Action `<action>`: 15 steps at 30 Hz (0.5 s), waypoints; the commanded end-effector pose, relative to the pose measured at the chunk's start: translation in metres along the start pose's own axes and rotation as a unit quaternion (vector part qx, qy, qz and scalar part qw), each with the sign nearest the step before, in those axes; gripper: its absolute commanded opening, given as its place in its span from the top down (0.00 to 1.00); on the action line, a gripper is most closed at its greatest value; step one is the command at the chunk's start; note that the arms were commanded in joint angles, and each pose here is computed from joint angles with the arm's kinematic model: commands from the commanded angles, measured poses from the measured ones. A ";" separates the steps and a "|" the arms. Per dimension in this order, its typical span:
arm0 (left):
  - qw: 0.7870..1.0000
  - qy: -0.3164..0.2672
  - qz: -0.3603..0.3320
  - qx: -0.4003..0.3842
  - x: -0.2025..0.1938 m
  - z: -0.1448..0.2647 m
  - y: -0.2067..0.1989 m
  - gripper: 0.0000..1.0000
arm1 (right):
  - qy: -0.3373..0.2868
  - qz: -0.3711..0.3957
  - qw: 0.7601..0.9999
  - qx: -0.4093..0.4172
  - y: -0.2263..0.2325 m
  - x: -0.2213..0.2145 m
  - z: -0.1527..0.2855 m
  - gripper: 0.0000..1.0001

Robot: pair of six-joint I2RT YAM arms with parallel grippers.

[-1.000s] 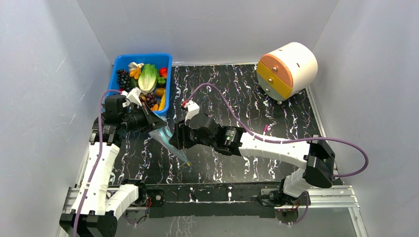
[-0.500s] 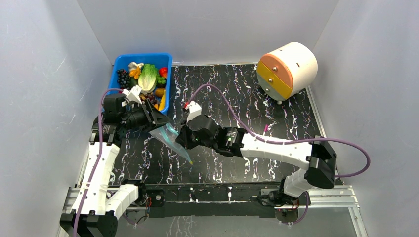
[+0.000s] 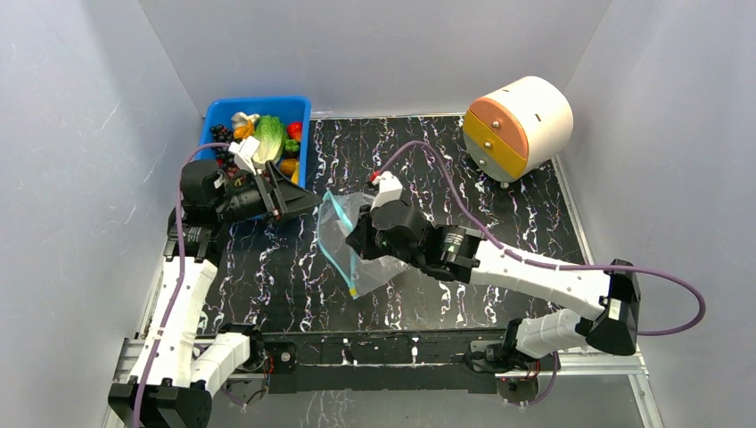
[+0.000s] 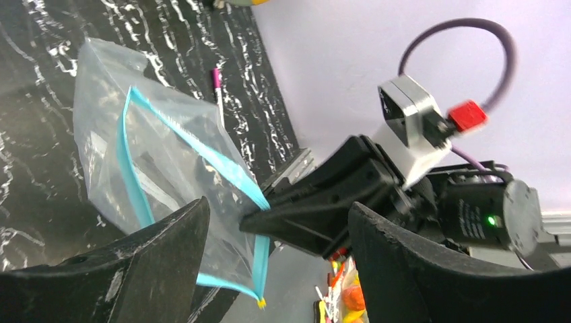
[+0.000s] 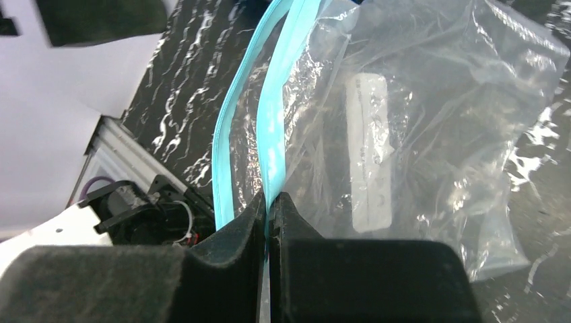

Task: Place the food in the zip-top bag and seal the zipper
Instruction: Open the zipper of the food storage bag at the center of the board.

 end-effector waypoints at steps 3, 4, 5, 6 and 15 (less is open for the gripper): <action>0.998 0.019 -0.009 -0.057 -0.004 -0.002 -0.008 0.27 | -0.047 -0.064 0.994 -0.069 -0.038 0.034 0.022 1.00; 0.999 0.023 -0.005 -0.050 -0.005 -0.005 0.000 0.27 | -0.054 -0.075 0.993 -0.072 -0.041 0.037 0.025 1.00; 0.999 0.025 -0.002 -0.047 -0.006 -0.008 0.007 0.27 | -0.058 -0.085 0.992 -0.079 -0.045 0.037 0.025 1.00; 0.999 0.027 0.004 -0.043 -0.007 -0.012 0.017 0.28 | -0.065 -0.094 0.990 -0.084 -0.048 0.037 0.025 1.00; 0.997 0.068 0.036 -0.002 -0.029 -0.047 0.069 0.24 | -0.092 -0.117 0.984 -0.098 -0.058 0.033 0.015 1.00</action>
Point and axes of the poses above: each gripper's point midway between its finger pads, its own z axis back along the fingers, its own y axis along the line the jaws close on, x = y × z, the point moved 3 cm from there along z, back along the fingers, and after that the axes turned 6 degrees about z, right-handed, at the moved point
